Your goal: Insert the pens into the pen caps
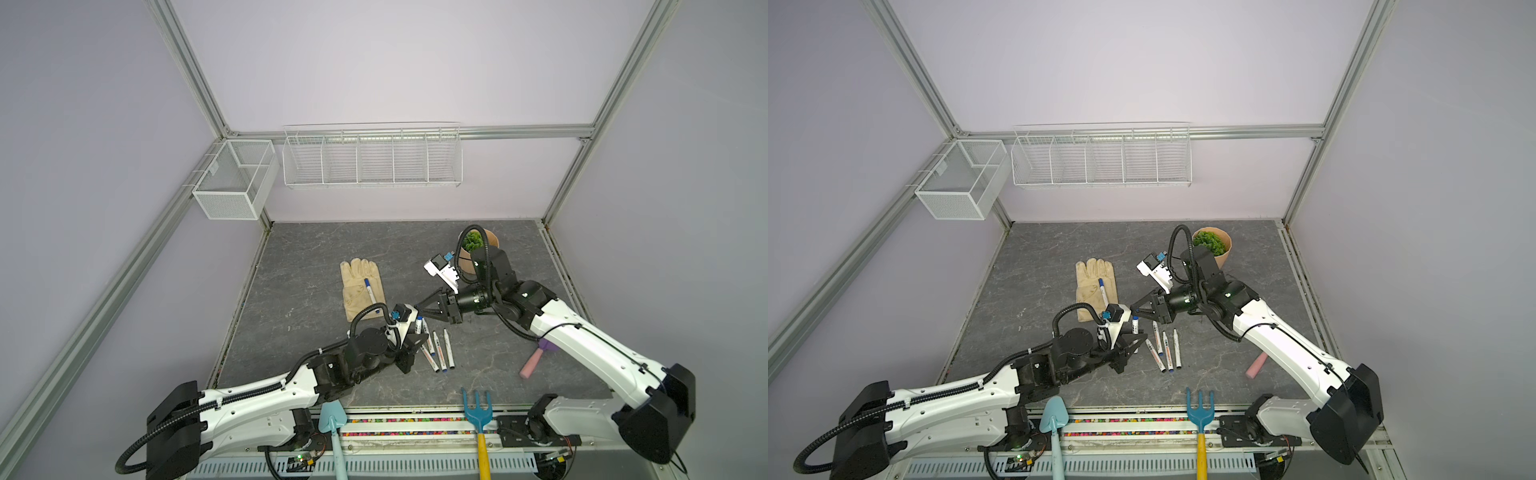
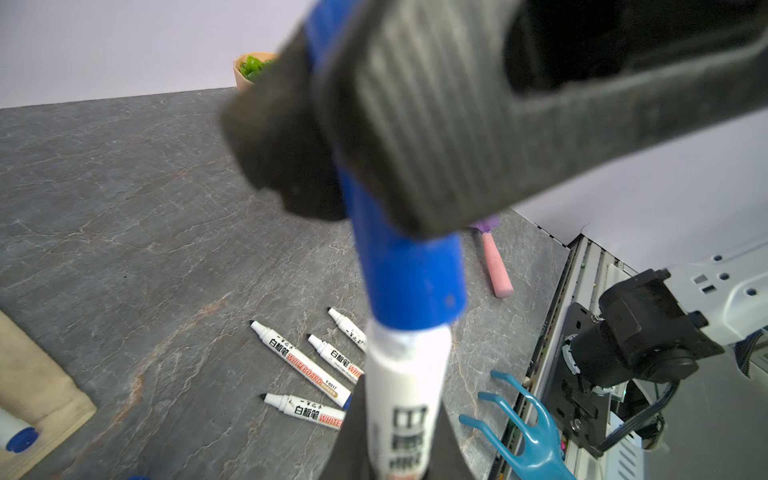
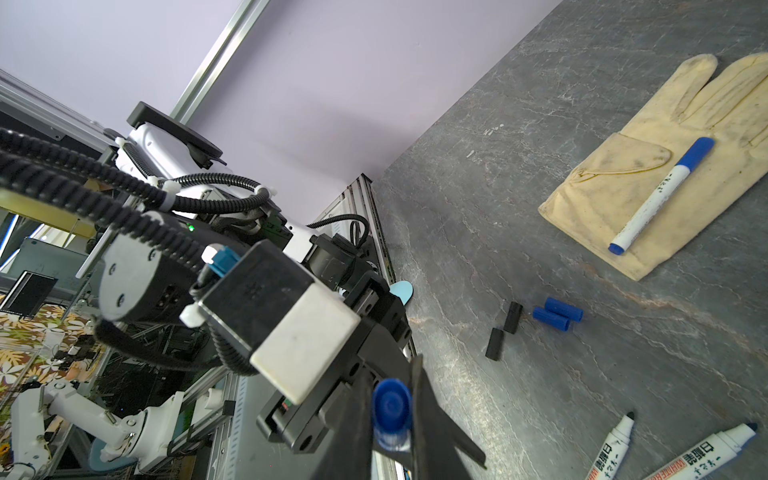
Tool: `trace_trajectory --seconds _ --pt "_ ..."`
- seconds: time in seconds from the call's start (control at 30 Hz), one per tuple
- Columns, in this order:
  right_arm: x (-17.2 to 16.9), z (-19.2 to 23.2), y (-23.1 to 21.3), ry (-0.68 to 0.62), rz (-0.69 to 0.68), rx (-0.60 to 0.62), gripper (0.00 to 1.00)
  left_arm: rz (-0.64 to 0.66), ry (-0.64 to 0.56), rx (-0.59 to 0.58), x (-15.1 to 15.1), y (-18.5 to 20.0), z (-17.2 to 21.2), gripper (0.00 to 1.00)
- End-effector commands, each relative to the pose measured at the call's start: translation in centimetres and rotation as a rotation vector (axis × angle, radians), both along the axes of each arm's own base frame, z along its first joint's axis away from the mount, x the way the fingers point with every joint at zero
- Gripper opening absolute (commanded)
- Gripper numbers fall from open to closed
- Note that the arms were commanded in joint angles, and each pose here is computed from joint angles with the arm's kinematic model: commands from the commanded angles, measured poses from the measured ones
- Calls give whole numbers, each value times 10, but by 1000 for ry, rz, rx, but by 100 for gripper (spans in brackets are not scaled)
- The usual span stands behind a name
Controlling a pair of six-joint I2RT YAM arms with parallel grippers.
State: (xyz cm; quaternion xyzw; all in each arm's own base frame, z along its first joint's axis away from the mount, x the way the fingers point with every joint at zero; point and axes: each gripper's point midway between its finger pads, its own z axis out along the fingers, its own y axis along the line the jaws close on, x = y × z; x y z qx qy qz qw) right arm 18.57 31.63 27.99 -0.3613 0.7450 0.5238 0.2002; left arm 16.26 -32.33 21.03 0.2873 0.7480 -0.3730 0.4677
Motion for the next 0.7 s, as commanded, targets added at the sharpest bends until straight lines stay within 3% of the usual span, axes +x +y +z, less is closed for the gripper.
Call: trace_trajectory --seconds 0.0,0.3,0.5,0.67 --pt "-98 -26 -18 405 260 -103 7 278 -113 -336 58 21 110 0" --pt "-102 -19 -24 340 262 -123 7 272 -64 -371 63 22 108 0" --pt "-92 -39 -33 266 197 -254 6 256 -68 -385 59 28 113 0" --pt "-85 -47 -32 266 175 -286 6 278 -78 -382 58 37 114 0"
